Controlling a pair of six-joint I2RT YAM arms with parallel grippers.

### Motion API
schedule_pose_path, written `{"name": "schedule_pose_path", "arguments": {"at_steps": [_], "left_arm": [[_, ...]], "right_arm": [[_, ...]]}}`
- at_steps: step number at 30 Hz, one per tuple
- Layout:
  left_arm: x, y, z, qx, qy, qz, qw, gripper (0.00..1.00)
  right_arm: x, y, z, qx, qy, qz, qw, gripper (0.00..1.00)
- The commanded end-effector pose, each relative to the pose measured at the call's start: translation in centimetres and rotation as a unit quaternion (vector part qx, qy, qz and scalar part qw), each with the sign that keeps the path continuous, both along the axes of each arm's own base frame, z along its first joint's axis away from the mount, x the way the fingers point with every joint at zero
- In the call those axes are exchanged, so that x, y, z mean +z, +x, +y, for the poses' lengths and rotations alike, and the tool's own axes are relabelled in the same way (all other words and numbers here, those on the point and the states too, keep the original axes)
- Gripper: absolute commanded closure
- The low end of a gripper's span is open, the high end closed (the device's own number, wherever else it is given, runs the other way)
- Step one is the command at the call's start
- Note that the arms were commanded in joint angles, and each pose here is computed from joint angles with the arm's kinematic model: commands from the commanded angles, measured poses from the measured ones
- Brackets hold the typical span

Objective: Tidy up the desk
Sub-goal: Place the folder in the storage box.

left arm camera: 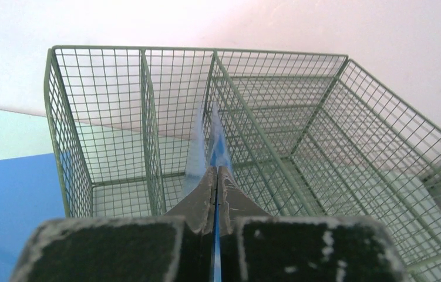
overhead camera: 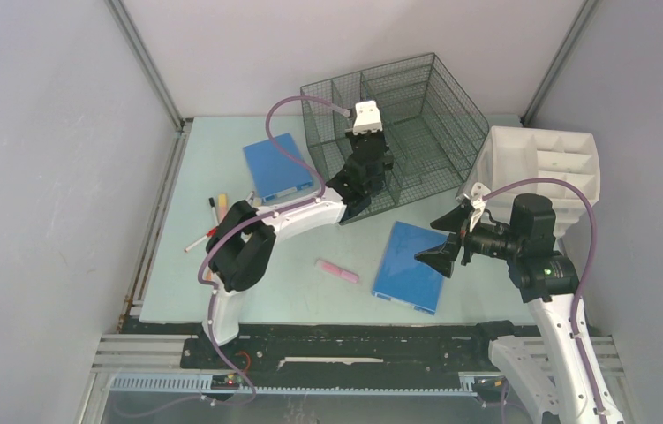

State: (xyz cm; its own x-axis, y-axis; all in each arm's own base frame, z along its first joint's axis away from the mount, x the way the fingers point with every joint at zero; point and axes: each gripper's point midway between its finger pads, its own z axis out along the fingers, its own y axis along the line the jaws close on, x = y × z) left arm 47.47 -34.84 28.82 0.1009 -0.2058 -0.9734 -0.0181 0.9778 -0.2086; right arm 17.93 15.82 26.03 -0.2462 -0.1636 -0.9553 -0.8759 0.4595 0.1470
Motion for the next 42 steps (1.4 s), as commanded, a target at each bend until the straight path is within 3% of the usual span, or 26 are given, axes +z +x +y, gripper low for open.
{"name": "schedule_pose_path", "arguments": {"at_steps": [1, 12, 13, 14, 17, 18, 25, 30, 35, 42], "left_arm": [[3.4, -0.5, 0.7, 0.019, -0.037, -0.043, 0.998, 1.0], [0.5, 0.1, -0.2, 0.02, -0.015, -0.02, 0.999, 1.0], [0.7, 0.0, -0.4, 0.011, -0.016, -0.013, 1.0, 0.95], [1.1, -0.1, -0.6, -0.001, -0.016, -0.009, 1.0, 0.83], [2.9, -1.0, -1.3, -0.047, -0.02, 0.012, 0.999, 0.37], [3.0, -1.4, -1.3, -0.06, -0.017, 0.027, 0.998, 0.28], [4.8, -2.8, -0.6, -0.195, -0.061, 0.096, 0.974, 0.04], [4.9, -3.4, 1.2, -0.222, -0.092, 0.122, 0.963, 0.02], [2.4, -1.8, 3.4, -0.178, -0.1, 0.182, 0.962, 0.03], [-1.1, 0.0, 2.7, -0.145, -0.104, 0.258, 0.95, 0.27]], "right_arm": [[1.9, -0.1, 0.1, 0.005, -0.001, -0.034, 0.999, 0.0], [1.9, -0.2, 0.1, 0.005, -0.001, -0.034, 0.999, 0.0], [1.9, -0.1, 0.1, 0.005, -0.002, -0.035, 0.999, 0.0], [1.9, -0.1, 0.1, 0.004, -0.002, -0.034, 0.999, 0.0], [1.8, -0.1, 0.1, 0.004, -0.002, -0.034, 0.999, 0.0], [1.8, -0.1, 0.1, 0.004, -0.002, -0.034, 0.999, 0.0], [1.9, -0.2, 0.1, 0.006, -0.002, -0.035, 0.999, 0.0], [1.9, -0.3, 0.1, 0.008, -0.001, -0.035, 0.999, 0.0], [1.8, -0.2, 0.2, 0.008, -0.001, -0.034, 0.999, 0.0], [1.7, -0.2, 0.2, 0.008, -0.002, -0.032, 0.999, 0.0]]}}
